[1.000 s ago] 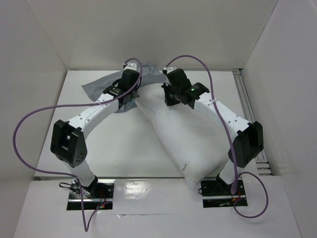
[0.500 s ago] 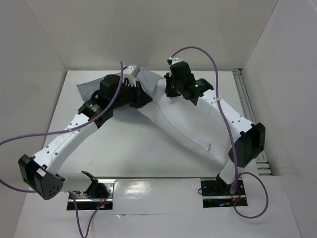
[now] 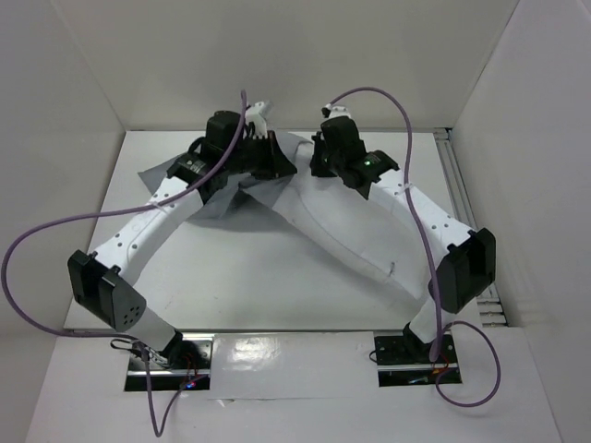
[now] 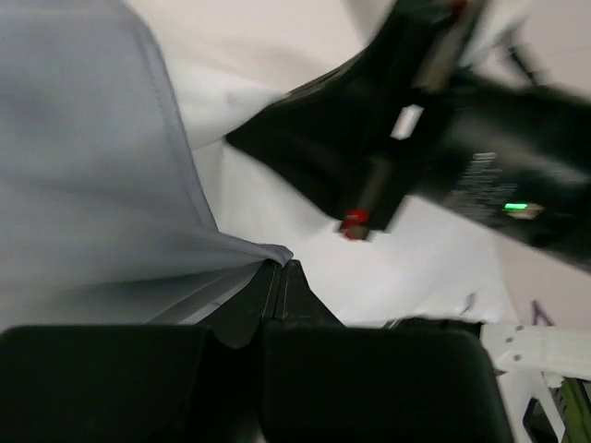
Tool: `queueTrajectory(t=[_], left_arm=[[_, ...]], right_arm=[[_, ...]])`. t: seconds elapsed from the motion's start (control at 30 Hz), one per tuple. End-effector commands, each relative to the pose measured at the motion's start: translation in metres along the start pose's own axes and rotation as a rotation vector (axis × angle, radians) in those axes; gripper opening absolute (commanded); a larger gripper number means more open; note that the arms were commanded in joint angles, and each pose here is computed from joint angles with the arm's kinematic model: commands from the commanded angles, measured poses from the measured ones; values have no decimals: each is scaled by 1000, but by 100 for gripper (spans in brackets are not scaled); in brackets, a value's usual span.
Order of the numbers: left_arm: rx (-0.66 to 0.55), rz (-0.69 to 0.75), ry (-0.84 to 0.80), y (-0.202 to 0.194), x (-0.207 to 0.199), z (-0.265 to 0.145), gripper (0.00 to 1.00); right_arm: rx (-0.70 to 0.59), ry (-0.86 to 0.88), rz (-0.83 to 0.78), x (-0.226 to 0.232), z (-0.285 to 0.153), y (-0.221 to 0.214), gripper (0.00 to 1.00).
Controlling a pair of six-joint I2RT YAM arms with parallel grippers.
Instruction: Put the pillow into the pillowcase
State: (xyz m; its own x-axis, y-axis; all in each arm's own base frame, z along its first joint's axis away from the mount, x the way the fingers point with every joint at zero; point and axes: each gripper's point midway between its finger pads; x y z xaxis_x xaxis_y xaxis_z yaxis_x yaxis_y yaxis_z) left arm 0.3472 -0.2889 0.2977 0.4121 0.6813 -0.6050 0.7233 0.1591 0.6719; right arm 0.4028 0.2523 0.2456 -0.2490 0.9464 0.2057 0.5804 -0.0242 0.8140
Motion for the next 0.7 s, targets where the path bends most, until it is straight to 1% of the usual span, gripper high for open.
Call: queueTrajectory(t=[0.0, 0.03, 0.07, 0.1, 0.13, 0.17, 0.2, 0.23, 0.3, 0.33, 0.37, 0.4, 0.43, 0.47, 0.5, 0.53, 0.57, 0.6, 0.63, 0.67], left_arm=[[-80, 77, -212, 36, -73, -38, 0], [-54, 59, -226, 25, -77, -41, 0], [-30, 45, -218, 0, -72, -44, 0], [1, 20, -199, -20, -64, -46, 0], [17, -24, -203, -37, -60, -47, 0], [45, -51, -198, -59, -52, -47, 0], [111, -115, -117, -102, -16, -38, 0], [101, -159, -112, -110, -14, -48, 0], [116, -174, -65, -131, 5, -52, 0], [106, -175, -43, -131, 7, -57, 0], [129, -145, 6, -135, 14, -64, 3], [93, -109, 14, -117, 5, -73, 12], [76, -81, 67, -108, 11, -76, 25], [84, -34, 104, -102, 15, -77, 57], [76, -9, 129, -88, 7, -90, 65], [49, 11, 181, -77, 12, -94, 69], [30, 36, 198, -68, 10, -101, 72], [17, 47, 221, -61, 11, -103, 71], [-7, 50, 242, -49, 7, -108, 67], [-38, 60, 288, -38, 14, -112, 64]], right_arm=[[-276, 72, 55, 25, -50, 88, 0], [-254, 92, 40, 35, -51, 76, 0], [-234, 91, 43, 36, -48, 57, 0], [-245, 114, 52, 44, -53, 59, 0], [-168, 114, 52, 49, -40, 21, 0], [-136, 137, 54, 54, -39, 5, 0], [-71, 129, 52, 51, -28, -27, 0], [-32, 158, 65, 60, -27, -45, 0], [13, 175, 65, 67, -22, -68, 0], [19, 189, 55, 73, -22, -74, 0], [37, 207, 47, 79, -22, -80, 0], [60, 196, 42, 77, -21, -84, 0], [51, 215, 37, 87, -29, -75, 3], [66, 217, 1, 90, -30, -77, 14], [81, 156, -9, 79, -32, -78, 29], [60, 143, -26, 81, -39, -66, 44], [49, 109, -28, 75, -44, -61, 67], [3, 40, -24, 61, -52, -47, 73], [12, -17, -37, 46, -60, -50, 76], [-7, -57, -38, 37, -68, -43, 80]])
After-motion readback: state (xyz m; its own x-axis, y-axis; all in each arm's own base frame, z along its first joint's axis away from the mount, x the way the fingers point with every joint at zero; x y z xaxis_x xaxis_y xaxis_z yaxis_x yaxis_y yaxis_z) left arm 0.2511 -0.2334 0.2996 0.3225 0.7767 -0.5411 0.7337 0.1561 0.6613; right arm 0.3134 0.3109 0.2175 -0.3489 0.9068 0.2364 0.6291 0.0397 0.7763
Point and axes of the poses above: each gripper's point midway between its finger pads, its own z axis out along the fingers, its own x axis along the line the jaws close on, y = z × x, and after that the axes turned 3 degrees about -z, right-handed
